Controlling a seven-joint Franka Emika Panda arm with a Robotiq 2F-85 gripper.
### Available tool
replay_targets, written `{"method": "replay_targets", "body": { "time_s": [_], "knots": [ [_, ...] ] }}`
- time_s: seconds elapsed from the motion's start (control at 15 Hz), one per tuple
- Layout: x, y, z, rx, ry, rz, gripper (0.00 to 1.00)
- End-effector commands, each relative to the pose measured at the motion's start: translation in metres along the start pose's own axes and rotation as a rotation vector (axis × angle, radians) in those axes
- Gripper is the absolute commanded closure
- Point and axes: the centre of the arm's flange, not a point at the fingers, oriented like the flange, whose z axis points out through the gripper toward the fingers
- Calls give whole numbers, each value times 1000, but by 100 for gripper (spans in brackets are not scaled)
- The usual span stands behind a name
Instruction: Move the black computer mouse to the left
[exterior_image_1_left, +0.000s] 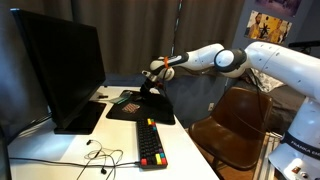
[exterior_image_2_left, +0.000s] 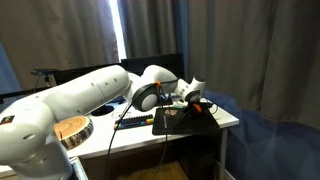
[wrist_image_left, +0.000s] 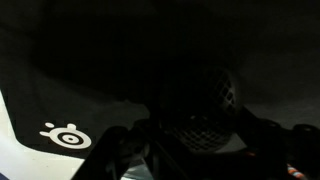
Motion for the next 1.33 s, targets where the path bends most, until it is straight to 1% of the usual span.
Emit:
{"method": "replay_targets", "body": {
  "time_s": [0.0,0.27,0.6,0.67,0.73,0.8,1.27],
  "knots": [
    [5,-1,-2,9,38,-6,36],
    [-4,-15,-9,1,32,6,39],
    [-16,-30,-12,-59,7,38,38],
    [-15,-36,-10,-70,8,50,33],
    [-12,-42,-8,-80,9,57,34],
    [-8,-50,-3,-93,12,66,39],
    [15,-97,14,-181,29,94,41]
  ]
}}
